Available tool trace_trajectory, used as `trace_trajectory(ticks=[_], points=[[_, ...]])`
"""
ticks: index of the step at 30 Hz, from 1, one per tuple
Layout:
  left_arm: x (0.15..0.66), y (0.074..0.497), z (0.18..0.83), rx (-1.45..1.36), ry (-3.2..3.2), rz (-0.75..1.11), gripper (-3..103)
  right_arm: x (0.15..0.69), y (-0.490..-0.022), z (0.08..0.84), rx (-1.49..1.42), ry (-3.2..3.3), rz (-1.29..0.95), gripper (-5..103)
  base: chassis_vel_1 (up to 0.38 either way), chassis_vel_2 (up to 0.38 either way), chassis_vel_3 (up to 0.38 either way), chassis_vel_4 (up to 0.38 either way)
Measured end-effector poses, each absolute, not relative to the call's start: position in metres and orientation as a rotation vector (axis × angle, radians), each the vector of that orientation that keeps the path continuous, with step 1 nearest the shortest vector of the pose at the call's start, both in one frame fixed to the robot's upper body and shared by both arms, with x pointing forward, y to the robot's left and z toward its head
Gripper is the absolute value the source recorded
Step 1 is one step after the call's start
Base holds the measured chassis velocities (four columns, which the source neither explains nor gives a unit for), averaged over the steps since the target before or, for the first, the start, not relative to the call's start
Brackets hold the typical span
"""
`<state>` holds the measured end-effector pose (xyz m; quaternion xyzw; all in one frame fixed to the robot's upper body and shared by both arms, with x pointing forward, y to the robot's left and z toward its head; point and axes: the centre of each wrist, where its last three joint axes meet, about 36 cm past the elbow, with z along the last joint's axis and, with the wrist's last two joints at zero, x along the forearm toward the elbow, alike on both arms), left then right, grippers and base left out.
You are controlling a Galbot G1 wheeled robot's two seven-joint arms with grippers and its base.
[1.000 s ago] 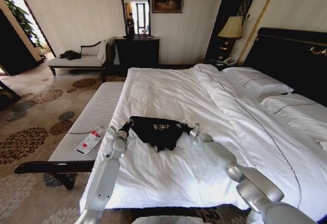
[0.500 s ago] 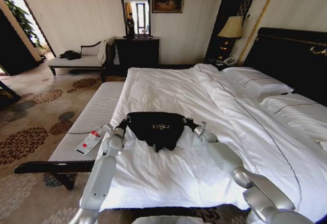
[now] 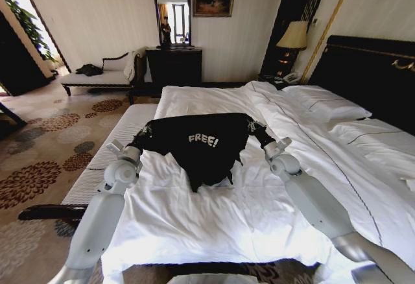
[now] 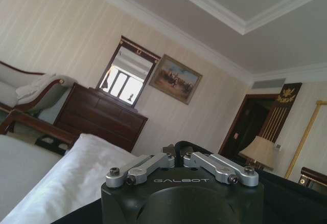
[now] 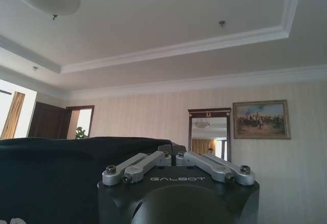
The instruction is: Fold the clothes on the bed.
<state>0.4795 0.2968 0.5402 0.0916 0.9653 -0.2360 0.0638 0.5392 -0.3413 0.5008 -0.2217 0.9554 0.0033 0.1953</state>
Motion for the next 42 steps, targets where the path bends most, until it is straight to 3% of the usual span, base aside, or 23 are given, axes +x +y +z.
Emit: trace_trajectory(ticks=[12, 17, 28, 42], points=[[0.453, 0.303, 0.541, 0.271, 2.912, -0.686, 2, 0.497, -0.334, 0.512, -0.700, 2.654, -0.001, 0, 0.000, 0.000, 0.000, 0.000], [0.440, 0.305, 0.523, 0.257, 2.961, -0.659, 2, 0.471, -0.333, 0.479, -0.726, 2.720, -0.028, 0, 0.000, 0.000, 0.000, 0.000], [0.431, 0.301, 0.432, -0.028, 3.209, -0.524, 2, 0.456, -0.296, 0.317, -0.775, 2.994, 0.047, 0, 0.000, 0.000, 0.000, 0.000], [0.432, 0.303, 0.425, -0.084, 3.215, -0.558, 2, 0.460, -0.265, 0.289, -0.762, 2.989, 0.131, 1, 0.000, 0.000, 0.000, 0.000]])
